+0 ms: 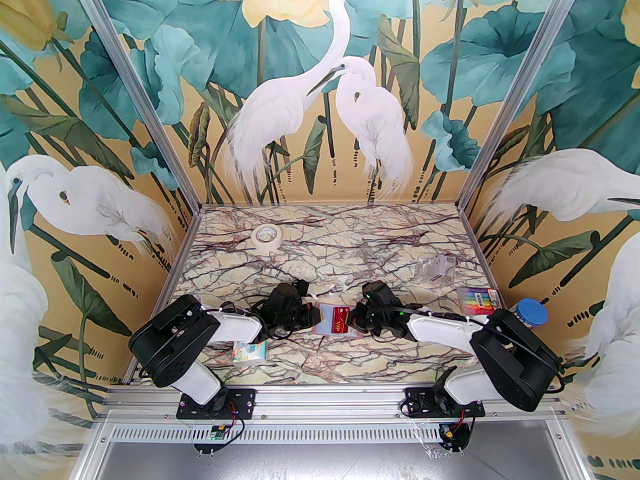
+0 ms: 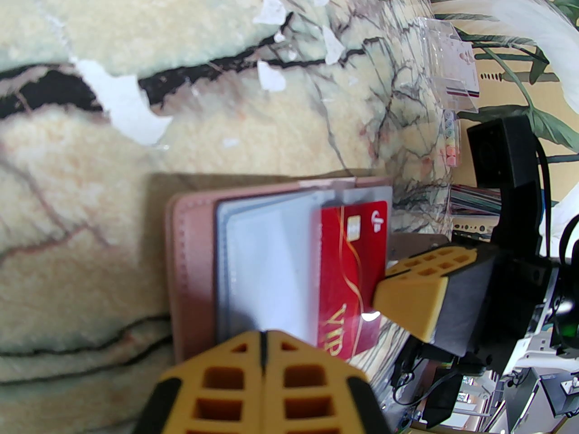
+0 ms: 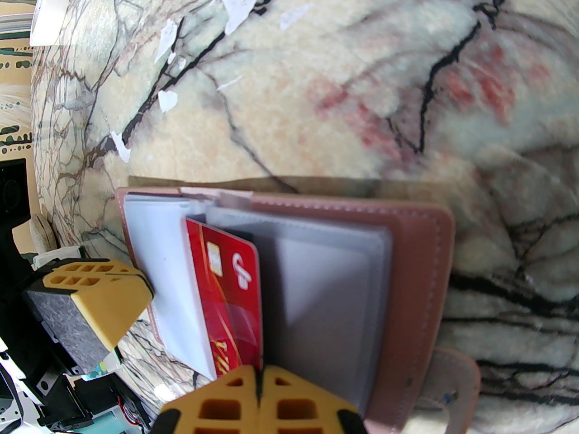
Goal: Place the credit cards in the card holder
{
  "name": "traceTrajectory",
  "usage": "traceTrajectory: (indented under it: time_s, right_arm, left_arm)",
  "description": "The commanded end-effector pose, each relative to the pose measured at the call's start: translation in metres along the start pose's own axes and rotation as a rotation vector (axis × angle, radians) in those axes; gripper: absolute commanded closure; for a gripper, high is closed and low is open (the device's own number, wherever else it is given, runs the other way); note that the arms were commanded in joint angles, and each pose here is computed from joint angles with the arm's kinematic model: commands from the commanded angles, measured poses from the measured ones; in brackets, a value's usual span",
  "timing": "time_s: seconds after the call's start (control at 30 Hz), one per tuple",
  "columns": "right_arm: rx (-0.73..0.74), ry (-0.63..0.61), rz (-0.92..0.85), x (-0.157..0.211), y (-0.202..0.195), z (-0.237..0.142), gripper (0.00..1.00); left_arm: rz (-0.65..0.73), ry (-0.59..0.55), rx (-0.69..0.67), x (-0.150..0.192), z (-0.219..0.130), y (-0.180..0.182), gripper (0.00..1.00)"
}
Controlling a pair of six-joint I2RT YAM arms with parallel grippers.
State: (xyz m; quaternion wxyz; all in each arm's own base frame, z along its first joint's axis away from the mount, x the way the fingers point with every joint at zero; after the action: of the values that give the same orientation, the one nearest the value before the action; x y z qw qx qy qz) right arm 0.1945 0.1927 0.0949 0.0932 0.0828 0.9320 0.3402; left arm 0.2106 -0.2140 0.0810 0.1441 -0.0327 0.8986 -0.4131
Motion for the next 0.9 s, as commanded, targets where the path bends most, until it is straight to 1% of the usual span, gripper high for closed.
traceTrajectory:
  time_s: [0.0, 0.33, 0.4, 0.53, 0.67, 0.77, 0.87]
  right_arm:
    - [0.067, 0.029, 0.029, 0.005, -0.008, 0.005, 1.00]
    - [0.077, 0.037, 0.029, 0.005, -0.007, 0.007, 1.00]
    - [0.083, 0.037, 0.028, 0.005, -0.008, 0.006, 0.98]
    - [0.096, 0.034, 0.015, 0.005, -0.006, 0.002, 0.88]
    - [0.120, 0.036, -0.015, 0.002, -0.001, -0.003, 0.75]
    - [0.116, 0.035, -0.021, 0.001, 0.002, -0.004, 0.70]
    - [0.123, 0.031, -0.031, 0.000, 0.004, -0.007, 0.68]
  left_arm:
    - [-0.034, 0.037, -0.095, 0.013, 0.002, 0.019, 0.98]
    - [-0.032, 0.038, -0.093, 0.013, 0.002, 0.019, 0.98]
    - [-0.033, 0.039, -0.094, 0.013, 0.002, 0.019, 0.98]
    - [-0.033, 0.039, -0.095, 0.014, 0.002, 0.019, 0.98]
    - [-0.032, 0.040, -0.093, 0.013, 0.002, 0.019, 0.98]
    - [-0.032, 0.039, -0.092, 0.013, 0.002, 0.019, 0.98]
    - [-0.032, 0.039, -0.094, 0.014, 0.002, 0.019, 0.98]
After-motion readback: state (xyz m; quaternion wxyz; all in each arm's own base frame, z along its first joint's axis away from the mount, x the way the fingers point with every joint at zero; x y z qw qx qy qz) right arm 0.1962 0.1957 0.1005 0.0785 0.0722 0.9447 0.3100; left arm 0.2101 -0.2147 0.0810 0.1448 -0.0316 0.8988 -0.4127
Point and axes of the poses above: each hand's point on the last joint's axis, 136 mm out from that joint toward the fingers, its own z axis out along the fingers, its own y axis along the line the jaws close on, x = y × z, the point moved 9 cm from there along -z, back along the fingers, and after that the axes turned 3 degrees about -z, right-handed, at the moved point
